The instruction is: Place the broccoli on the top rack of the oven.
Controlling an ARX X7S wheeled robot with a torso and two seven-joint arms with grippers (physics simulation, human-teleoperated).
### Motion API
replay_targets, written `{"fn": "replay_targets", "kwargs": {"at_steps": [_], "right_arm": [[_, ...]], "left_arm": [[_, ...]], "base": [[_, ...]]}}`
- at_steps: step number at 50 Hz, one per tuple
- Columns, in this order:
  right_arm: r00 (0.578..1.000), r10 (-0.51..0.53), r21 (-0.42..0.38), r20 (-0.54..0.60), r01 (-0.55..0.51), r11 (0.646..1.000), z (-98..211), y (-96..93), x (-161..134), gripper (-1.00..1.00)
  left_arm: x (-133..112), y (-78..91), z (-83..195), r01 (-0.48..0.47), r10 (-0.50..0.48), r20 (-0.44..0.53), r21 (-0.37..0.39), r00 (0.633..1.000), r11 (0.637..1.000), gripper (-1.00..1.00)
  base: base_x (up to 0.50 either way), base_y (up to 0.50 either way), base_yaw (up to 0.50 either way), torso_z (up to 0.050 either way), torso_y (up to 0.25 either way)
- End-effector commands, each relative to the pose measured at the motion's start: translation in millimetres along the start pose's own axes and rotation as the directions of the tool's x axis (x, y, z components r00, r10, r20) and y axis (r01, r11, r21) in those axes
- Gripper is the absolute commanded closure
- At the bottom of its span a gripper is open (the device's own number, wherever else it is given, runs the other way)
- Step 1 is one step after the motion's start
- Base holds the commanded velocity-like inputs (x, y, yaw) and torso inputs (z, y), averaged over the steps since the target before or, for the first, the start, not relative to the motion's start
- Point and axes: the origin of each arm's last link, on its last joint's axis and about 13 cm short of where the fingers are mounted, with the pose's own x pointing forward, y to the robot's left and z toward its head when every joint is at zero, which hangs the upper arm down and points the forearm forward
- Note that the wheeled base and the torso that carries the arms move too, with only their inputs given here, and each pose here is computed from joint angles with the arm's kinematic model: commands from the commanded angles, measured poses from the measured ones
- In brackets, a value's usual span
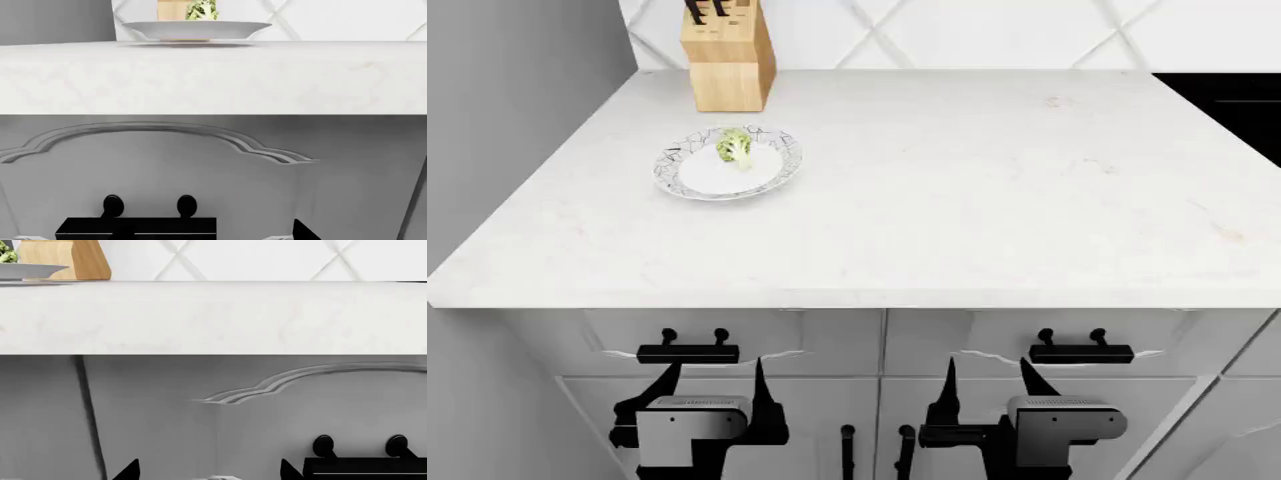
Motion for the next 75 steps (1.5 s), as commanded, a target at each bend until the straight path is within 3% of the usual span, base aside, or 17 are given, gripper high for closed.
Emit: {"fn": "replay_targets", "kwargs": {"at_steps": [1, 27, 35, 49, 63, 69, 75], "right_arm": [[1.0, 0.002, -0.001, -0.004, -0.002, 1.0, -0.3, 0.6, 0.1, -1.0], [0.999, 0.009, -0.023, -0.043, -0.01, 1.0, -2.6, 1.6, 3.0, -1.0], [0.999, 0.018, -0.085, -0.03, -0.02, 0.996, 9.6, 2.2, 2.7, -1.0], [0.996, 0.045, -0.063, 0.077, -0.04, 0.997, 103.0, 3.6, 1.4, -1.0], [0.957, 0.096, -0.058, 0.274, -0.083, 0.995, 209.7, 1.2, 8.5, -1.0], [0.926, 0.126, -0.064, 0.356, -0.11, 0.992, 243.0, 0.3, 31.3, -1.0], [0.919, 0.163, -0.044, 0.36, -0.158, 0.986, 258.9, 11.7, 70.1, -1.0]], "left_arm": [[0.2, 0.1, -0.2, 0.002, -0.002, -0.001, 0.001, 1.0, 1.0, -1.0], [1.9, -0.2, -1.0, 0.016, -0.016, -0.013, 0.004, 1.0, 1.0, -1.0], [1.8, -0.1, 12.2, 0.026, -0.026, 0.01, 0.039, 1.0, 0.999, -1.0], [6.9, 2.1, 112.8, 0.046, -0.034, 0.208, -0.053, 0.978, 0.998, -1.0], [19.5, 3.1, 210.8, 0.113, -0.066, 0.429, -0.085, 0.901, 0.99, -1.0], [49.9, 1.4, 247.7, 0.151, -0.098, 0.516, -0.061, 0.851, 0.987, -1.0], [101.5, 0.7, 282.6, 0.138, -0.118, 0.515, 0.0, 0.849, 0.99, -1.0]], "base": [[0.0, 0.0, 0.0, 0.0, 0.0], [-0.09, 0.28, 0.0, 0.0, 0.0], [0.0, 0.0, 0.0, 0.0, 0.0], [0.0, 0.0, 0.0, 0.0, 0.0], [0.0, 0.0, 0.0, 0.0, 0.0], [0.0, 0.0, 0.0, 0.0, 0.0], [0.0, 0.0, 0.0, 0.0, 0.0]]}}
